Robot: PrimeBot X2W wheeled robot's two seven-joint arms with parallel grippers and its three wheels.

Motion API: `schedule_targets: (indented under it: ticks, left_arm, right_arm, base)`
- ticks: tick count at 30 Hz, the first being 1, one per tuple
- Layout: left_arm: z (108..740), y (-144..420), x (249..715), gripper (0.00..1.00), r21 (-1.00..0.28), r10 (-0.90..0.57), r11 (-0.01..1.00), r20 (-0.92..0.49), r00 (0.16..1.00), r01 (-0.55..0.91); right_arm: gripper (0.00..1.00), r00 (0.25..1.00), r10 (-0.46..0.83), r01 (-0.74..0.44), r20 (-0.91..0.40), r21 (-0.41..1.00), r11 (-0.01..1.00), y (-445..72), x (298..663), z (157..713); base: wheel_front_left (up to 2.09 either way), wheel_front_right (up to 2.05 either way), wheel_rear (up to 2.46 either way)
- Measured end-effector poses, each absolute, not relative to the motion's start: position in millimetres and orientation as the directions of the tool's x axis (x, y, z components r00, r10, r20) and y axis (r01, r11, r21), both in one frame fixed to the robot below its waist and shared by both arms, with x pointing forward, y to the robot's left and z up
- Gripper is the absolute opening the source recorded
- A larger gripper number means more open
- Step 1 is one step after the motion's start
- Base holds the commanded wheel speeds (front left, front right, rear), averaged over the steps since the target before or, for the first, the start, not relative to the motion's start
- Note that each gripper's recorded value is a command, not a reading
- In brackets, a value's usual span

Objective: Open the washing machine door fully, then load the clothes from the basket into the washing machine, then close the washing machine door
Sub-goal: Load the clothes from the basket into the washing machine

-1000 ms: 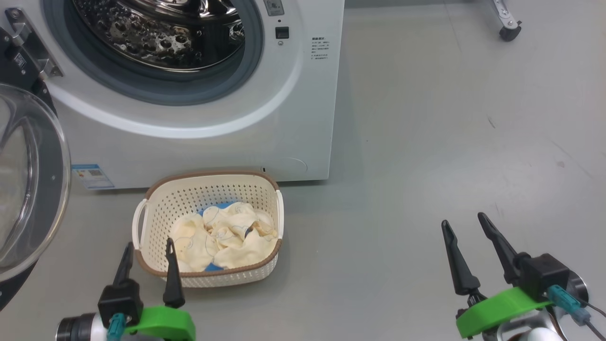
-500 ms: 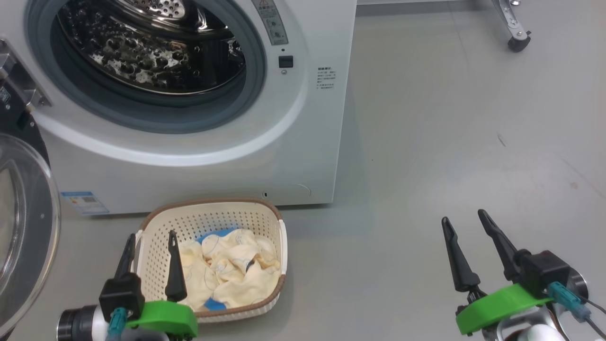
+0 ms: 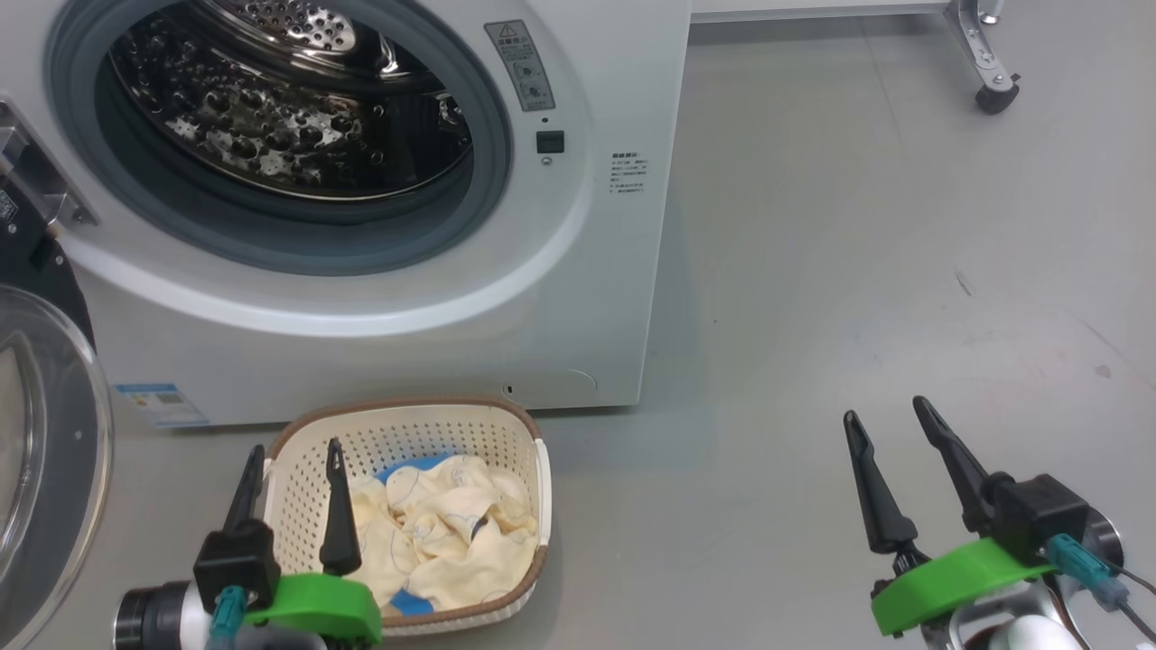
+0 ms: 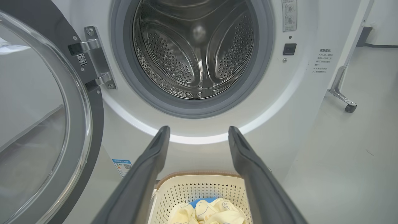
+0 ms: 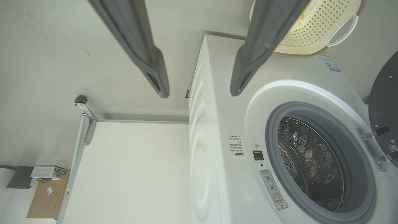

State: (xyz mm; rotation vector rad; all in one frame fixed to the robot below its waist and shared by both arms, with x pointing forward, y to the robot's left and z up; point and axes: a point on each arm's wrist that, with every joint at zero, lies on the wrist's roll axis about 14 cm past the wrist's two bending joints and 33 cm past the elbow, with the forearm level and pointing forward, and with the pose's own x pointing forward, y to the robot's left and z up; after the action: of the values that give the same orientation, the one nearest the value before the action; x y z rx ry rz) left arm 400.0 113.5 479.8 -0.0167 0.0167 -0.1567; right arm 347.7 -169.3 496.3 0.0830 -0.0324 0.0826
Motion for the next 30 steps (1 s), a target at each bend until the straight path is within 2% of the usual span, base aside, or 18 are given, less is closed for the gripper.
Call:
schedule_targets:
  ticks: [20, 30]
  left_arm:
    - [472, 116, 398, 1.00, -0.024, -0.146, 0.989, -0.038, 0.989, 0.145]
    - [449, 110, 407, 1.00, -0.051, -0.172, 0.985, -0.119, 0.978, 0.167]
  right_arm:
    - [1.00, 0.996, 0.089, -0.090, 0.019, 0.083, 0.993, -167, 353, 491]
    - [1.00, 0.994, 0.106, -0.106, 0.006, 0.084, 0.991, -162, 372, 484]
  base:
    - [0.00, 0.00, 0.00]
    - [0.00, 0.00, 0.00]
